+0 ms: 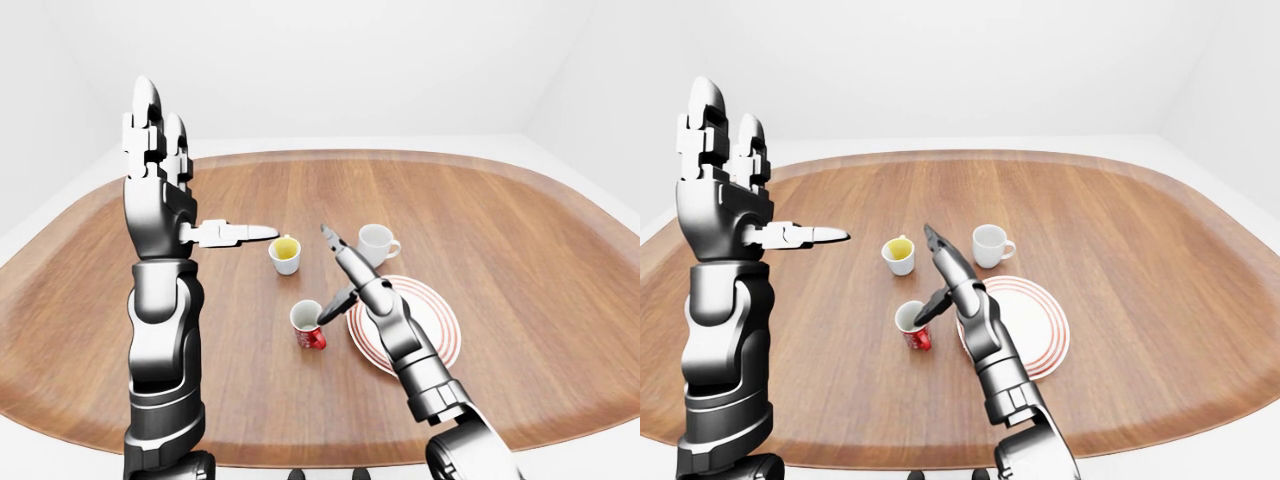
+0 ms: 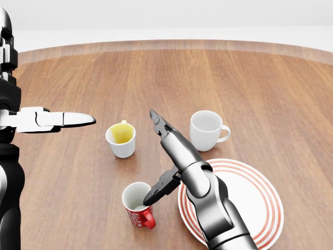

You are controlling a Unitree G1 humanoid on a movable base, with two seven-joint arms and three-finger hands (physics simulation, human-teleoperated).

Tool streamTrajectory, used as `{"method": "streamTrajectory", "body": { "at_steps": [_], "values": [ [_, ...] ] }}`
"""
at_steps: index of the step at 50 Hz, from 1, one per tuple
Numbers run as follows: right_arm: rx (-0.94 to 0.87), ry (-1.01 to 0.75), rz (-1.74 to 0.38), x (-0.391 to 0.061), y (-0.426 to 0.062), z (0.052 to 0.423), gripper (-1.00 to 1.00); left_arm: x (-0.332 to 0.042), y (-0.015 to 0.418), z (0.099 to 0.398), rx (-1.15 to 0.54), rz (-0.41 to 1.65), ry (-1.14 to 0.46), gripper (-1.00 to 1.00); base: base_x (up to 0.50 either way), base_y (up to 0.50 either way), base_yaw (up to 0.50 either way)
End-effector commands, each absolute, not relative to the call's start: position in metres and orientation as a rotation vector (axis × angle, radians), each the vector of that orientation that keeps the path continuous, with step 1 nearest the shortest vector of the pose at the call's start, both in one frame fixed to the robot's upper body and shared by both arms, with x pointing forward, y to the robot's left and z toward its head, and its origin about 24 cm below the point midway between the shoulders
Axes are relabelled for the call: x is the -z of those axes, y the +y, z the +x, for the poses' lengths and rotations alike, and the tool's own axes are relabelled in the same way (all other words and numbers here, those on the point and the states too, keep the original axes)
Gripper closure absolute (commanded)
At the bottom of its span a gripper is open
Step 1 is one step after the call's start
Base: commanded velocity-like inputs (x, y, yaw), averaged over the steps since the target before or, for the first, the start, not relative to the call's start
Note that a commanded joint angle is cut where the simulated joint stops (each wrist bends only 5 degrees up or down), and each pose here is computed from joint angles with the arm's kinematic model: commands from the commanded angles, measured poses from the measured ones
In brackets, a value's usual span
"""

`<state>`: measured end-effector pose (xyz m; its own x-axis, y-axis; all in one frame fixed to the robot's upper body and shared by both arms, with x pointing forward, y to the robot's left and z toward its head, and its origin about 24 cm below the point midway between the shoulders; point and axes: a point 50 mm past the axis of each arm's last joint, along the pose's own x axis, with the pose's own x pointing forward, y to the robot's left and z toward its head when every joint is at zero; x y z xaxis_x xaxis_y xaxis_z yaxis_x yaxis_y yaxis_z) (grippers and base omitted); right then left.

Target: Pick up the red mug and put it on the plate

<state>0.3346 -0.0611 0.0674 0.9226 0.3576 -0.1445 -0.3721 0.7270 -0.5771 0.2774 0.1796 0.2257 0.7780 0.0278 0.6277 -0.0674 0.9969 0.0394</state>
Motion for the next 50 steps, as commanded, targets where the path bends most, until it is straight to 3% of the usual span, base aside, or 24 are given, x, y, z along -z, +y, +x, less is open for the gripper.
{"method": "streamTrajectory", "body": {
  "at_steps": [1, 50],
  "values": [
    [-0.429, 0.054, -0.656, -0.058, -0.052, 0.331, -1.0, -0.225, 0.18, 0.278, -0.051, 0.059, -0.674, -1.0, 0.0, 0.0, 0.0],
    [-0.479, 0.243, -0.713, -0.014, -0.022, 0.329, -1.0, -0.228, 0.18, 0.276, -0.05, 0.05, -0.687, -1.0, 0.0, 0.0, 0.0]
  ]
}}
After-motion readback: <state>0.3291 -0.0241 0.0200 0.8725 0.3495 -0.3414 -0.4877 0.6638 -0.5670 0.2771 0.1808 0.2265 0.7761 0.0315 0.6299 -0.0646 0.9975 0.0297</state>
